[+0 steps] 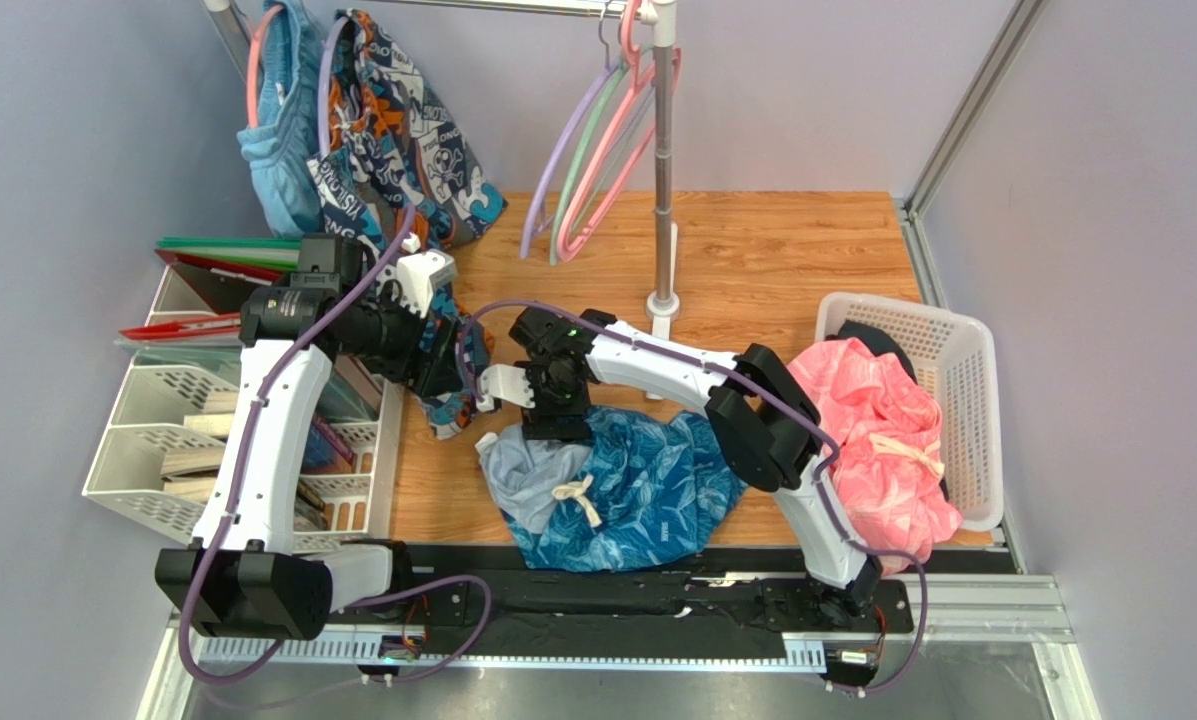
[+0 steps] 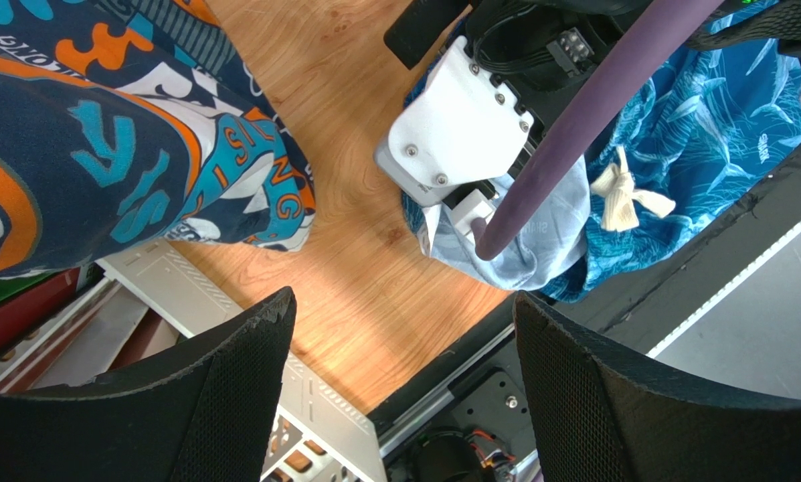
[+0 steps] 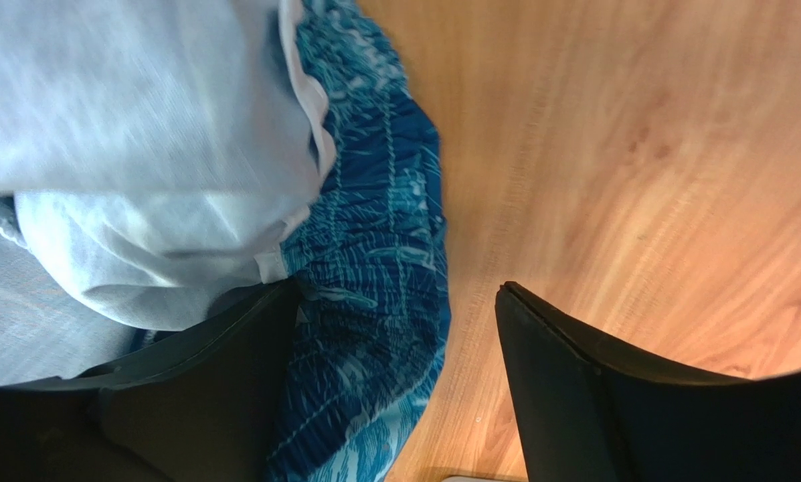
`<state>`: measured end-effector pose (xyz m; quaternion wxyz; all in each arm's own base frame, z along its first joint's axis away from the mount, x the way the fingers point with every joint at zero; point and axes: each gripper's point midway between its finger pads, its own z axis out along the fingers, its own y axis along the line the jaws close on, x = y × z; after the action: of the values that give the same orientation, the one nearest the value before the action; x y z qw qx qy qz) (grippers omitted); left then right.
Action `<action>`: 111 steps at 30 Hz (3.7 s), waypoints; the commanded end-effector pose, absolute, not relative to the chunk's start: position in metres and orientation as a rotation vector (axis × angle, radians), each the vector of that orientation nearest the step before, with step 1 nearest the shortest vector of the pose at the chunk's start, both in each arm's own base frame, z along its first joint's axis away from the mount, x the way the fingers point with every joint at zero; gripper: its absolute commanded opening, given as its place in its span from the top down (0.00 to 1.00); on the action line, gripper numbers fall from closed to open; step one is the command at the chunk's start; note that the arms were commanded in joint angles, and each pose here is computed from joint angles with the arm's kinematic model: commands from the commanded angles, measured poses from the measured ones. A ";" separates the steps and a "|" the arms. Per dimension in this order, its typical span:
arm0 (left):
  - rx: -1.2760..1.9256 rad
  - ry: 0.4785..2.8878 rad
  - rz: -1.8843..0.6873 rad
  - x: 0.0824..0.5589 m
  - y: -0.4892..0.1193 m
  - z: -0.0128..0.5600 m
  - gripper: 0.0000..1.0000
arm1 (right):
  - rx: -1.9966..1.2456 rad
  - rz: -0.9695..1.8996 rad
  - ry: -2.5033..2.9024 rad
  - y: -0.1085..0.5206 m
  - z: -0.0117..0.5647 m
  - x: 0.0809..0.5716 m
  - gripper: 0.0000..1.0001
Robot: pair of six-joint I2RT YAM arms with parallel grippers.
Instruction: Place the shorts on the hanger
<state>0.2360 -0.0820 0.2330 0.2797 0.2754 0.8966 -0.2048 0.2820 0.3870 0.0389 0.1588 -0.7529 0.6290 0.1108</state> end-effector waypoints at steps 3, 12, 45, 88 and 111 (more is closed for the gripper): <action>0.751 2.344 -0.556 0.235 -0.086 0.251 0.16 | -2.329 0.417 1.782 0.365 0.030 0.250 0.43; 0.746 2.293 -0.575 0.235 -0.091 0.261 0.16 | -1.897 0.288 1.895 0.338 0.135 0.246 1.00; 0.950 2.003 -1.315 0.234 -0.208 0.207 0.23 | -1.682 0.269 0.877 0.170 0.334 0.104 1.00; 1.227 2.032 -1.136 0.227 -0.384 0.118 0.31 | -1.803 0.023 0.708 0.109 0.275 0.064 1.00; 1.233 2.013 -0.298 0.204 -0.187 0.209 1.00 | -1.369 -0.201 1.483 0.088 0.290 0.177 1.00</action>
<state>0.2069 -0.2449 0.1986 0.3630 0.4799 0.7652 -0.2291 0.1294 0.0925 0.2667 0.5211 -0.6815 0.5123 -0.0406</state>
